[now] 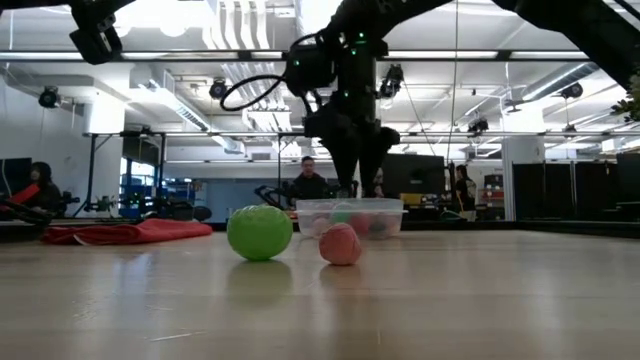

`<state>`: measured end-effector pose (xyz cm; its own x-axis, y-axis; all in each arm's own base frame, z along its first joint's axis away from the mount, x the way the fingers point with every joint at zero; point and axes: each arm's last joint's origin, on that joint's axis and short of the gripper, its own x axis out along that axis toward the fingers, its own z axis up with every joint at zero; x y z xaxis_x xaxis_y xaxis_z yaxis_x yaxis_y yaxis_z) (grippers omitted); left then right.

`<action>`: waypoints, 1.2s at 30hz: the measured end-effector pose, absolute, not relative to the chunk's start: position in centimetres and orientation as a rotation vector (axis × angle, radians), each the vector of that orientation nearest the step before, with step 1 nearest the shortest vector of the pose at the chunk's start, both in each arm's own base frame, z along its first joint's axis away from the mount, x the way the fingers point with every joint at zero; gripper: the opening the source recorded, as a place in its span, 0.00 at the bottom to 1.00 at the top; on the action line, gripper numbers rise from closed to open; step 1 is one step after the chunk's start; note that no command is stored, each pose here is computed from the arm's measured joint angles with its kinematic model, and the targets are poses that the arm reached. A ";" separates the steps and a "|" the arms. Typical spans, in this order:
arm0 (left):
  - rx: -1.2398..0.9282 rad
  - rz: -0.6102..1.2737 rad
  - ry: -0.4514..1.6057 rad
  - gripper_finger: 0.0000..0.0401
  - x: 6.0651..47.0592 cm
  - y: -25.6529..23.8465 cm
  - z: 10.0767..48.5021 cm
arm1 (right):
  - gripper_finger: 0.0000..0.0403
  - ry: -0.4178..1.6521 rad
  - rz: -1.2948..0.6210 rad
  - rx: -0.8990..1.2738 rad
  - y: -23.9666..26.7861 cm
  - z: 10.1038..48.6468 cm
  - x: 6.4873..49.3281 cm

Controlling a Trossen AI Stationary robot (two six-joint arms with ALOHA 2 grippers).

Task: Pick and placing Produce into tupperware
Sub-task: Put the pink peach into the transparent bin

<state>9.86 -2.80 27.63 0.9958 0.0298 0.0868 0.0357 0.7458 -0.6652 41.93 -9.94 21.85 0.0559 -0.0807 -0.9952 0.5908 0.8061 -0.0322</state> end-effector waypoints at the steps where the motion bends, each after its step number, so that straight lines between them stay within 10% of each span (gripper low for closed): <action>1: -0.729 -0.003 -0.094 0.48 9.9 -2.8 27.6 | 0.65 1.433 -0.537 0.435 -9.8 22.1 42.0; 12: -0.728 -0.003 -0.093 0.48 9.9 -2.8 27.6 | 0.69 1.359 -0.322 0.390 -2.1 28.4 41.7; 22: -0.729 -0.003 -0.092 0.48 9.9 -2.8 27.6 | 0.68 1.379 -0.197 0.323 9.8 25.5 41.1; 36: -0.735 -0.019 -0.085 0.48 9.9 -2.9 27.6 | 0.67 1.349 -0.304 0.407 11.5 19.1 40.4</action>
<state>9.89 -2.85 27.60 0.9964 0.0121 0.0841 0.0474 0.7420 -0.6687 40.36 11.49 19.11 0.1978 0.0209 -0.9800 0.4397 0.8917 0.1078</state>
